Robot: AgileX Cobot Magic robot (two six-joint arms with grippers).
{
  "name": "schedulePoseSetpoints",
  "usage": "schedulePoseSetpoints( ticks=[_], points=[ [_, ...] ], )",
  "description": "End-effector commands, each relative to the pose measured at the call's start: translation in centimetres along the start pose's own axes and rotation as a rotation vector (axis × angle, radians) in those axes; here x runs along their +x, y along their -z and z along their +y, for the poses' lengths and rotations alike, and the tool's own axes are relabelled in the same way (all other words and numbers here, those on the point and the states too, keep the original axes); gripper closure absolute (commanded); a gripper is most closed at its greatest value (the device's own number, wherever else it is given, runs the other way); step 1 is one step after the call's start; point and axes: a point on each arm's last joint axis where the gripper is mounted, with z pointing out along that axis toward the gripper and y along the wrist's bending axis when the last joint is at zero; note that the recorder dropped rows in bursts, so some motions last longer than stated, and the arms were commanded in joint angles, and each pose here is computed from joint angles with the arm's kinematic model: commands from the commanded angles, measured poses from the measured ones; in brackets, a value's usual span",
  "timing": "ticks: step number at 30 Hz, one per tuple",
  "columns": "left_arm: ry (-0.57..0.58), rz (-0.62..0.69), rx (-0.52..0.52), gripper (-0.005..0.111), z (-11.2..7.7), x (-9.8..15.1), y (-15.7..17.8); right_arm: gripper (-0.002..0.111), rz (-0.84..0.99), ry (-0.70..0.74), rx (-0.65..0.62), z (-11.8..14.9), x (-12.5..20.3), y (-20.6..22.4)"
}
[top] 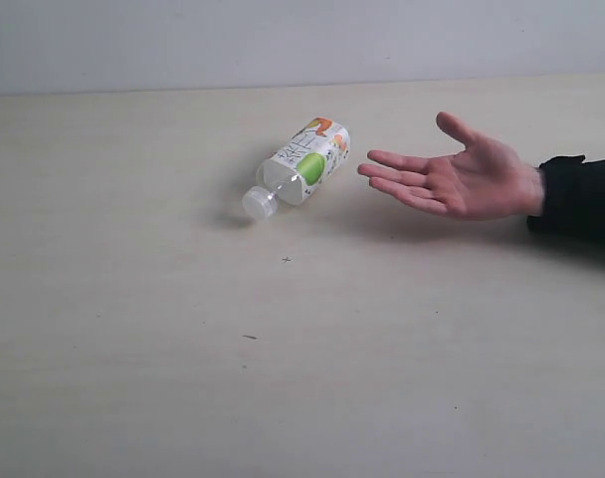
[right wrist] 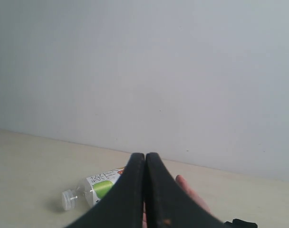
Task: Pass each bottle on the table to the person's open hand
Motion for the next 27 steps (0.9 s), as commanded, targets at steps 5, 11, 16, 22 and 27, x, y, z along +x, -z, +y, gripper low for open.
schedulePoseSetpoints(
  ticks=[5, 11, 16, 22, 27],
  points=[
    [0.139, -0.176, 0.017, 0.107, -0.2, -2.0, -0.2, 0.108, -0.002, 0.014, -0.002, 0.0, 0.1, 0.0],
    [0.105, -0.048, -0.008, 0.107, -1.3, -5.2, -4.5, 0.108, -0.002, 0.014, -0.002, 0.0, 0.1, 0.0],
    [-0.004, 0.187, -0.036, 0.107, -1.9, -6.1, -10.7, 0.108, -0.002, 0.014, -0.002, 0.0, 0.1, 0.0],
    [-0.141, 0.544, -0.100, 0.107, -1.2, -3.3, -18.1, 0.108, -0.002, 0.014, -0.002, 0.0, 0.1, 0.0],
    [-0.191, 0.809, -0.155, 0.102, -0.7, -2.1, -23.6, 0.108, -0.002, 0.014, -0.002, 0.0, 0.1, 0.0]
  ],
)
